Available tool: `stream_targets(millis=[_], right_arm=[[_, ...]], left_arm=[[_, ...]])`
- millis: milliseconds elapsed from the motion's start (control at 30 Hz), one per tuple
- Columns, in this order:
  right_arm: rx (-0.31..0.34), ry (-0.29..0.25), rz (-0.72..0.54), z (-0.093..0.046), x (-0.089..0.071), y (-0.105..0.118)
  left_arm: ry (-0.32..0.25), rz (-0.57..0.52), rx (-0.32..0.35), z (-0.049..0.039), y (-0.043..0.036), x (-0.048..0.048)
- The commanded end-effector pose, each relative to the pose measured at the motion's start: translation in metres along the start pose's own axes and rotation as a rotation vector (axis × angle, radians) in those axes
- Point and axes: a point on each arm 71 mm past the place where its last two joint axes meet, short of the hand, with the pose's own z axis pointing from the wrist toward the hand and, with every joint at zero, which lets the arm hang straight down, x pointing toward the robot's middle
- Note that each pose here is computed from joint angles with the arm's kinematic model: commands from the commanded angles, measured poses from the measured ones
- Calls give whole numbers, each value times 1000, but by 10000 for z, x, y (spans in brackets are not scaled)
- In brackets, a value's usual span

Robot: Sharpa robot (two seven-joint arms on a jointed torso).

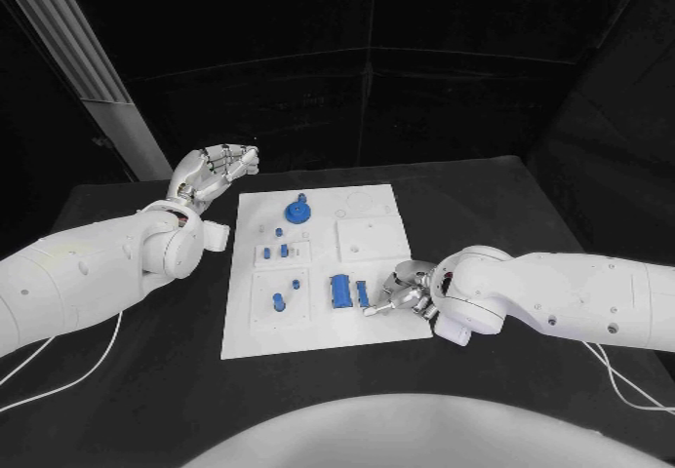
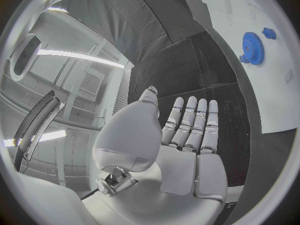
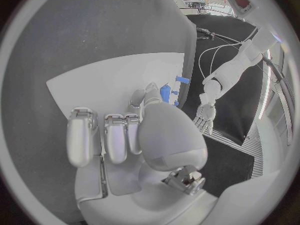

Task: Assemble the parts on the task board

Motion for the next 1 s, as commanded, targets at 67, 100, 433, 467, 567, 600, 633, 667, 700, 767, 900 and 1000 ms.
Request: stream_targets(millis=[67, 100, 433, 467, 567, 600, 633, 667, 700, 767, 900, 1000], right_arm=[[-16, 5, -6, -8, 10, 18], [-19, 3, -5, -9, 10, 20], [-67, -22, 12, -38, -8, 34], [-76, -24, 14, -43, -10, 36], [-97, -30, 19, -57, -13, 45], [-105, -32, 20, -62, -13, 48], [-110, -34, 21, -66, -13, 50], [-115, -35, 22, -69, -14, 53], [-121, -38, 24, -73, -15, 55], [-132, -45, 28, -81, -22, 56], [-138, -57, 34, -84, -36, 52], [-140, -65, 38, -81, -46, 50]], left_arm=[[6, -7, 156, -5, -117, 1], [6, -7, 156, -5, -117, 1], [5, -7, 156, -10, -117, -7], [5, -7, 156, -10, -117, -9], [5, -7, 155, -12, -116, -11], [5, -7, 155, -12, -116, -11], [5, -7, 155, -12, -116, -11], [5, -7, 155, -12, -116, -11], [5, -7, 155, -12, -115, -11], [5, -7, 155, -12, -115, -10], [6, -8, 155, -11, -114, -8], [6, -8, 154, -11, -113, -6]])
